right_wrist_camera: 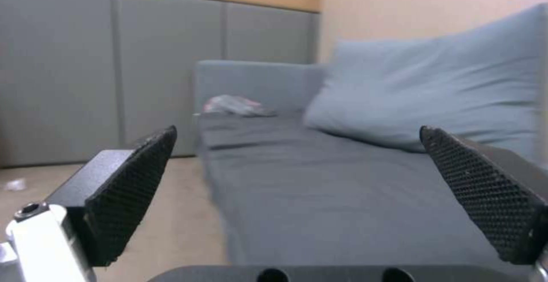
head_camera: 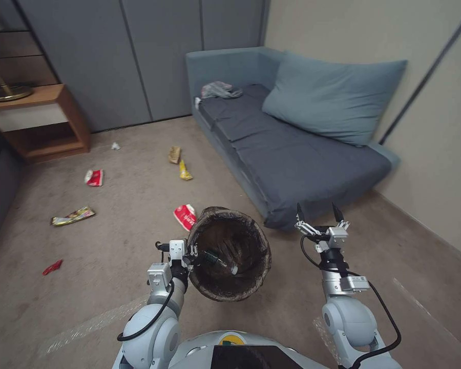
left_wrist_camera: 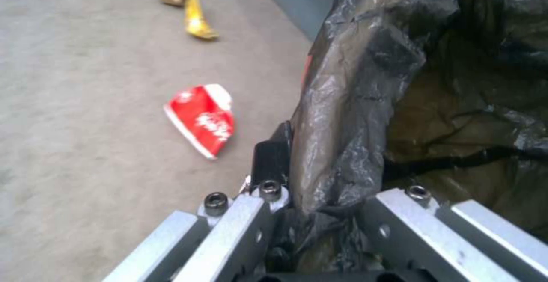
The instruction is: Pick up the trash bin, then pick up the garbage from the floor and place it into the trash bin.
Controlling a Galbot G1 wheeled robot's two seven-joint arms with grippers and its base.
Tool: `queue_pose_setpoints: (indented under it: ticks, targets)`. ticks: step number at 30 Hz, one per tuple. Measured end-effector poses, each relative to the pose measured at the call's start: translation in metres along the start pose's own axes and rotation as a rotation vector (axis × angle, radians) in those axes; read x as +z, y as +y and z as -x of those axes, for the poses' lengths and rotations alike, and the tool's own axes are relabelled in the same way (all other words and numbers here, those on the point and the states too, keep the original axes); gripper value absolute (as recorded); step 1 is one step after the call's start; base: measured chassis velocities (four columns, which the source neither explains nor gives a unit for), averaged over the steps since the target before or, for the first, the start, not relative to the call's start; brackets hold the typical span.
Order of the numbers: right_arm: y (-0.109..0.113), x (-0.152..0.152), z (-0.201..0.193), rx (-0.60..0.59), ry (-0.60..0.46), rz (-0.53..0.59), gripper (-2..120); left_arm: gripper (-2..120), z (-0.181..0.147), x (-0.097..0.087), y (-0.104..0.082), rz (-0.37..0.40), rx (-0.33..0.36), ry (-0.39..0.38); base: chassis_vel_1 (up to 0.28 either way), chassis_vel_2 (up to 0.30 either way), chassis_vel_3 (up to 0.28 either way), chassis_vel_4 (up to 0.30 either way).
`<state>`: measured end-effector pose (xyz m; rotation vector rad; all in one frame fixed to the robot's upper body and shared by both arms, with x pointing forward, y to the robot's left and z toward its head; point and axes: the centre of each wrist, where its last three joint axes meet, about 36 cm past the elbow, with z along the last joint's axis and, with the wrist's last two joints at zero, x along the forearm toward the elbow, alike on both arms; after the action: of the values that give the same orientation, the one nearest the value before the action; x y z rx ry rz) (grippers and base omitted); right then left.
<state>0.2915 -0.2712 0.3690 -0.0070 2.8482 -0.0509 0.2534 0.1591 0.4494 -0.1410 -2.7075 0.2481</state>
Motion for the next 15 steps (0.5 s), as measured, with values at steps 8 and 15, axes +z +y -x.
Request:
queue_pose_setpoints:
  ticks: [8,15]
  targets:
    - [-0.0009,0.001,0.0008,-0.002,-0.002,0.001,100,3,0.0001,-0.0001,0.0002,-0.002,0.003,-0.001,0.126,0.124,0.129,0.121]
    - [-0.0006,0.0011,0.0005,-0.006,-0.002,0.002,100,3,-0.0001,-0.0003,0.0014,-0.002,0.0,-0.005,0.135,0.13,0.127,0.13]
